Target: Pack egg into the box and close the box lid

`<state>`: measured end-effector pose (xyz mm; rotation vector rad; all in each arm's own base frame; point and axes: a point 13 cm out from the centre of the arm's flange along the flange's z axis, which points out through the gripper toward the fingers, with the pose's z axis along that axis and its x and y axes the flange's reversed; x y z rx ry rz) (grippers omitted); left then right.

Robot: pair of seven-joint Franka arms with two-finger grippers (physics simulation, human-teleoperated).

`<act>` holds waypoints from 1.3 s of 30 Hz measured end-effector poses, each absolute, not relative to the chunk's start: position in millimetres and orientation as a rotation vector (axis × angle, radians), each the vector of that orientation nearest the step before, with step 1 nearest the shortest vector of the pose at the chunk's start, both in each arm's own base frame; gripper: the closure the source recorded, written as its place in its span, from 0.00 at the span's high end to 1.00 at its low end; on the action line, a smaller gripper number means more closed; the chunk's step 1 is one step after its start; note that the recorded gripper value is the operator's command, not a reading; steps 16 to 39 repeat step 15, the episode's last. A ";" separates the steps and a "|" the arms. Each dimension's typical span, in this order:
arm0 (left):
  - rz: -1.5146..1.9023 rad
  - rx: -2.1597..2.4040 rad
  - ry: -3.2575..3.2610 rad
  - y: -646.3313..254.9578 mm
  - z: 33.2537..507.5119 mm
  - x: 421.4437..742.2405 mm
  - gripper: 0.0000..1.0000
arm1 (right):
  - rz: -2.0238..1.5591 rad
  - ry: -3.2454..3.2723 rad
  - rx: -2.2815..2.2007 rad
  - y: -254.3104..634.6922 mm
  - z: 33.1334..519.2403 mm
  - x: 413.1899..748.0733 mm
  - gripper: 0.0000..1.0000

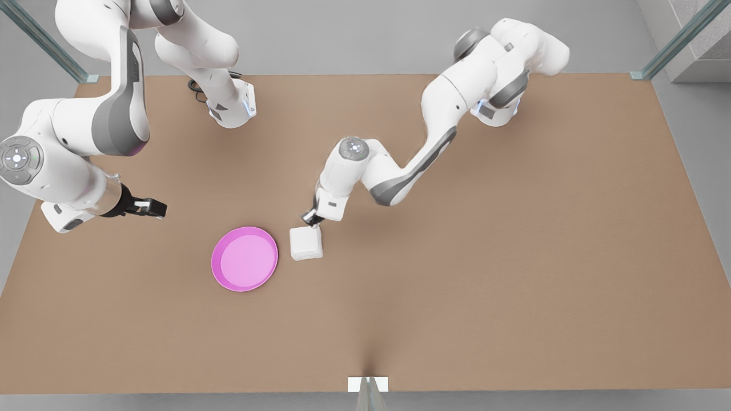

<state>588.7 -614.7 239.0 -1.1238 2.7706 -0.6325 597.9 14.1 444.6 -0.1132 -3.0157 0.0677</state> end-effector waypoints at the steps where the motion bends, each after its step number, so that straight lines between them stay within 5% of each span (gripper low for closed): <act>1: -0.549 -1.353 2.689 -491.9 261.6 677.7 1.00 | 0.067 -3.016 -0.113 14.0 444.6 597.9 1.00; 2: -0.461 -1.534 2.615 -358.6 286.0 738.8 1.00 | 0.067 -3.016 -0.112 14.1 444.6 597.9 1.00; 4: -0.291 -1.588 2.560 -178.8 361.9 761.8 1.00 | 0.060 -3.011 -0.109 15.7 443.8 596.9 1.00; 6: -0.143 -1.425 2.593 -124.4 464.5 717.1 1.00 | 0.058 -3.003 -0.087 24.0 440.7 594.9 1.00; 8: 0.010 -1.279 2.681 -111.9 509.0 652.7 1.00 | 0.056 -2.990 -0.078 26.8 435.3 594.3 1.00; 15: 0.156 -0.831 3.031 -105.1 505.1 586.5 1.00 | 0.056 -2.976 -0.077 25.5 432.9 592.3 1.00; 39: 0.156 -0.831 3.031 -105.1 505.1 586.5 1.00 | 0.056 -2.976 -0.077 25.5 432.9 592.3 1.00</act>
